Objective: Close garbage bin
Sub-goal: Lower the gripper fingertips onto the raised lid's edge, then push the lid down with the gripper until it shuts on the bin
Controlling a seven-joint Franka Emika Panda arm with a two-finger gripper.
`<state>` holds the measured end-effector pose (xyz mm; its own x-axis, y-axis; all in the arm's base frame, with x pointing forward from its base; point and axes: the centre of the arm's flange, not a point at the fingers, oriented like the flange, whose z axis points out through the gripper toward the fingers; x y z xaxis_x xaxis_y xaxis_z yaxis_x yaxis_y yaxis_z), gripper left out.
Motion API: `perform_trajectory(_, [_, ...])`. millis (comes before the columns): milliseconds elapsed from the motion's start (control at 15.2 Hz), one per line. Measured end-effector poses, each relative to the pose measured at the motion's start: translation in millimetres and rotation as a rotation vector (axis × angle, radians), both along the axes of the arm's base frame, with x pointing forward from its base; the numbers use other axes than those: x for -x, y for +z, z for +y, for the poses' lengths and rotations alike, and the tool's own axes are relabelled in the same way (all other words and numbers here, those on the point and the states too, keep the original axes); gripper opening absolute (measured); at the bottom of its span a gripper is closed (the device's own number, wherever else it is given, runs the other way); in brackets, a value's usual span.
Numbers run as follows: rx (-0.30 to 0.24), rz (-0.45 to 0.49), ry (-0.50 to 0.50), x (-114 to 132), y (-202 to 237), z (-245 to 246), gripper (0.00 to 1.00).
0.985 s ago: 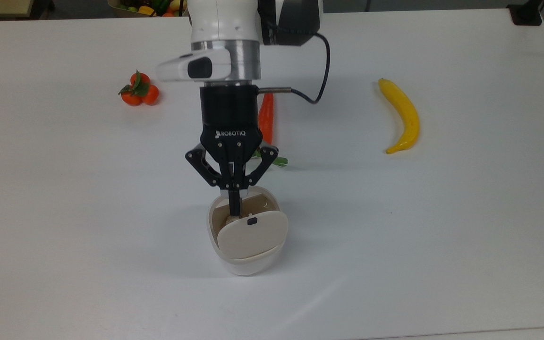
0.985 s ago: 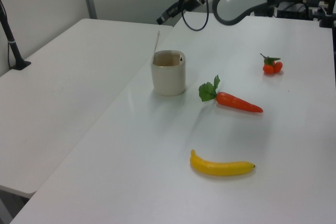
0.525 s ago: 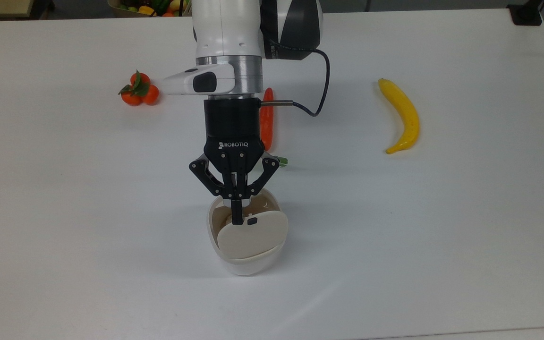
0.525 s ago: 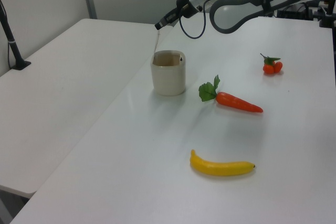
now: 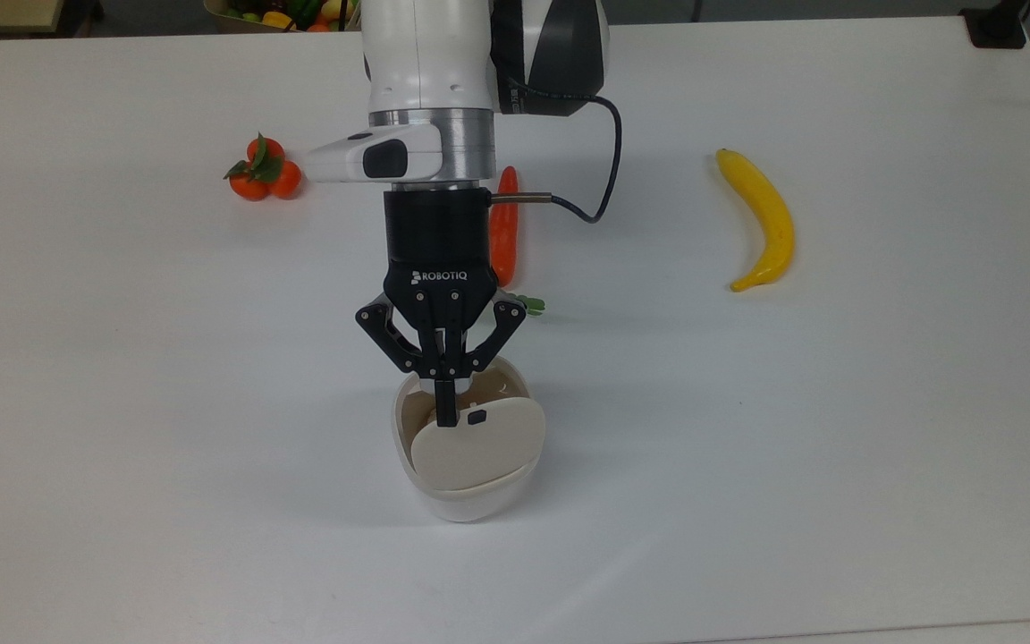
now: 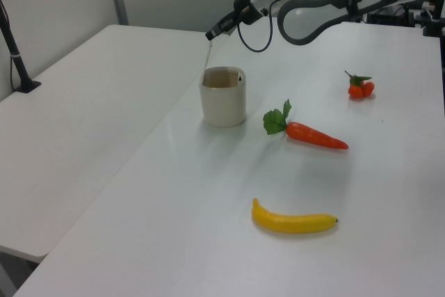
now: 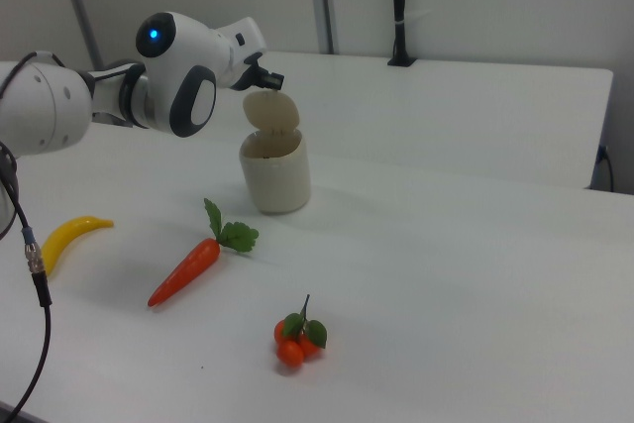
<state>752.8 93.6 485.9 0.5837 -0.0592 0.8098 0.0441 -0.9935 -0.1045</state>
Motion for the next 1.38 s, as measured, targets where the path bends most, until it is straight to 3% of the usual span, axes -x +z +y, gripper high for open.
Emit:
perform_trajectory(920, [-0.008,0.065,0.021,15.8,-23.1,11.7,0.01])
perform_trajectory(1379, [0.015,0.117,0.021,18.4,-34.5,-3.0,0.01])
